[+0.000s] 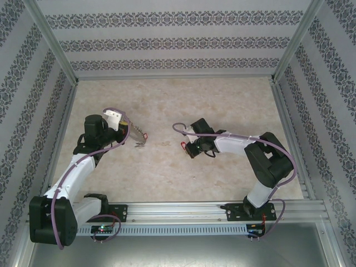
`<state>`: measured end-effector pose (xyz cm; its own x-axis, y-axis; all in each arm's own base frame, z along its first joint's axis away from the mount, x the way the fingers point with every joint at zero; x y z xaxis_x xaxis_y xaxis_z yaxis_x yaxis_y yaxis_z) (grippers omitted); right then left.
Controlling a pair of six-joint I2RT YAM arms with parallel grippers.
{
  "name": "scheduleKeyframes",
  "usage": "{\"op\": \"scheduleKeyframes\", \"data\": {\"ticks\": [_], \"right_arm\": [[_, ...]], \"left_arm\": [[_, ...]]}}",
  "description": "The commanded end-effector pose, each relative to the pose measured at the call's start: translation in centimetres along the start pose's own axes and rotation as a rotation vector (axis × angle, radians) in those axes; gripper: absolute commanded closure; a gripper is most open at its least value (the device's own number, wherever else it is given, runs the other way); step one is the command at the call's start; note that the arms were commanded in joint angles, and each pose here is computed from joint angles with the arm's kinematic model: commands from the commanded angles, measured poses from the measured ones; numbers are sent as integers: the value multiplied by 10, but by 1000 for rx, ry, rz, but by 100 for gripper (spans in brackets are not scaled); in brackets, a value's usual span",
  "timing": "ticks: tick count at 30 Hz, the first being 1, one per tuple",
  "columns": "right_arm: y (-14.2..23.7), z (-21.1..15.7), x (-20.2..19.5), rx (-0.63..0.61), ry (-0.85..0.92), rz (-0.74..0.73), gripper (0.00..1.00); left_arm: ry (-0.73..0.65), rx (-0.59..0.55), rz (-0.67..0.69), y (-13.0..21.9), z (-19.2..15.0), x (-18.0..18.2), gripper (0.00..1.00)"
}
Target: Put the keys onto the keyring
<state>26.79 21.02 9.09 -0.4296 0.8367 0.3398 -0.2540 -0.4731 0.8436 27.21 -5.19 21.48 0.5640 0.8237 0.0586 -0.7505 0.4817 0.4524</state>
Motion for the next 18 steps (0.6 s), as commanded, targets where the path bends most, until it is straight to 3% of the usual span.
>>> {"op": "scheduleKeyframes", "data": {"ticks": [1, 11, 18], "right_arm": [[23, 5, 17, -111, 89, 147, 100], [88, 3, 29, -349, 264, 426, 100], [126, 7, 32, -433, 315, 498, 100]], "left_arm": [[-132, -68, -112, 5, 32, -13, 100], [-333, -78, -370, -4, 57, -56, 100], [-523, -172, -498, -14, 72, -87, 100]]}}
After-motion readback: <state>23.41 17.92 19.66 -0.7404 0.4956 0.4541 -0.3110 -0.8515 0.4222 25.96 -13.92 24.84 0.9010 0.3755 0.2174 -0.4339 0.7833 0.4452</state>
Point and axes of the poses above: each hand's point on the last joint's axis, 136 mm out from that joint toward the fingers, its own y axis back along the fingers, its own x axis along the line the jaws close on, z = x × y, the point moved 8 cm from there along y, back along the fingers, and after that the axes turned 13 degrees about -y, right-handed, at the moved point
